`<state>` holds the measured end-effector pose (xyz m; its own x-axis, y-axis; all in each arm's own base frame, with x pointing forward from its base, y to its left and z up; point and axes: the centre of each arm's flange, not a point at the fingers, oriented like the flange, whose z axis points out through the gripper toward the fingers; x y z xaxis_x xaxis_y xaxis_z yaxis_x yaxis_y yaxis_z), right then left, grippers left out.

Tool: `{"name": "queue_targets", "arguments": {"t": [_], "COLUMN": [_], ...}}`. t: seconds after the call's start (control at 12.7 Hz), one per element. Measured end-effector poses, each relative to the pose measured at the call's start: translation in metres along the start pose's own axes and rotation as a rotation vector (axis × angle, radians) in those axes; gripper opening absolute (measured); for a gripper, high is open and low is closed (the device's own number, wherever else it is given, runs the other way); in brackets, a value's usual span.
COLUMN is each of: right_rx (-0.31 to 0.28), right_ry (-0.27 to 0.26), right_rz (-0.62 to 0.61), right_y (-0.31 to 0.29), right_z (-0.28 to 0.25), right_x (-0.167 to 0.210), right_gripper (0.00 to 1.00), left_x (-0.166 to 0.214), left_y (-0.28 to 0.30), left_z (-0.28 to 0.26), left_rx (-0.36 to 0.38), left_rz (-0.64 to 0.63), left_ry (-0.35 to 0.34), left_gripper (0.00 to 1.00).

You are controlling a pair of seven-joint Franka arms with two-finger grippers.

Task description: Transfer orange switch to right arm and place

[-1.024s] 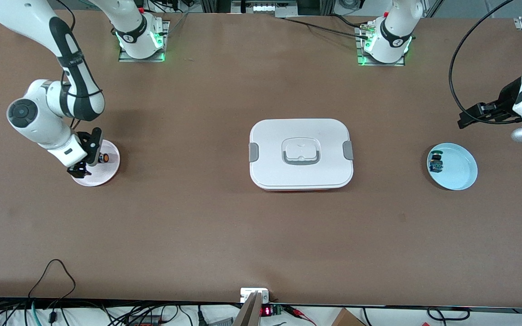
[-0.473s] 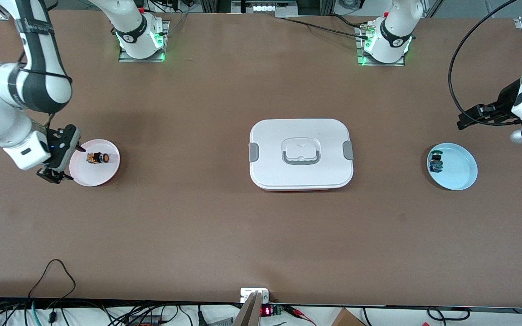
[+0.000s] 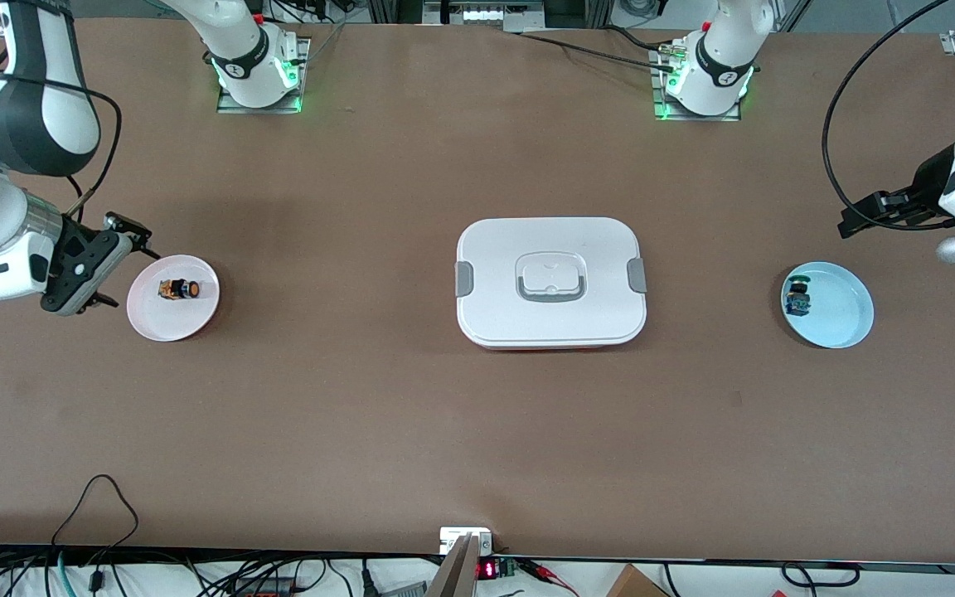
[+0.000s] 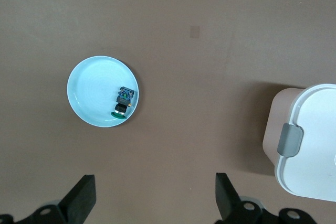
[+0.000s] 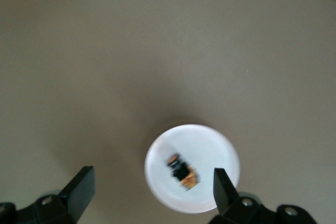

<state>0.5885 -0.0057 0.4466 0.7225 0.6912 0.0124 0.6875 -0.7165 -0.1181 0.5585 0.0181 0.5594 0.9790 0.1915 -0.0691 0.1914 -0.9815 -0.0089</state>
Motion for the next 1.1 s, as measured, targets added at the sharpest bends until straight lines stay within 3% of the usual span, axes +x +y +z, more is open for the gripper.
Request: {"name": "queue_targets", "arguments": {"t": [0.32,0.55,0.63,0.79,0.95,1.1], "right_rx": [0.093,0.121,0.11,0.029,-0.072,-0.114], "right_ry": [-0.136,-0.22,-0.222,-0.202,-0.15,-0.098], "right_rz": [0.47,0.638,0.644,0.631,0.627,0.682], "right_y": [-0.029,-0.042,-0.043,-0.036,-0.023,-0.017], "right_z": [0.003,-0.009,-0.018,-0.043,-0.072,-0.092], "right_x": [-0.004,-0.008,-0.008,-0.012,-0.015,-0.014], "right_gripper": [1.0,1.0,1.0,1.0,1.0,1.0], "left_x": [0.001,0.001,0.001,0.001,0.002,0.003], "left_y": [-0.005,-0.007,-0.006,-0.006,-0.007,-0.009], "left_z": [-0.002,-0.003,-0.003,-0.003,-0.002,-0.001], "left_rx": [-0.004,-0.033,-0.035,-0.037,-0.037,-0.037], "left_rz": [-0.01,-0.02,-0.02,-0.021,-0.022,-0.026], "left_ry": [0.003,0.0,0.0,0.0,-0.001,-0.004], "left_gripper": [1.0,1.0,1.0,1.0,1.0,1.0]}}
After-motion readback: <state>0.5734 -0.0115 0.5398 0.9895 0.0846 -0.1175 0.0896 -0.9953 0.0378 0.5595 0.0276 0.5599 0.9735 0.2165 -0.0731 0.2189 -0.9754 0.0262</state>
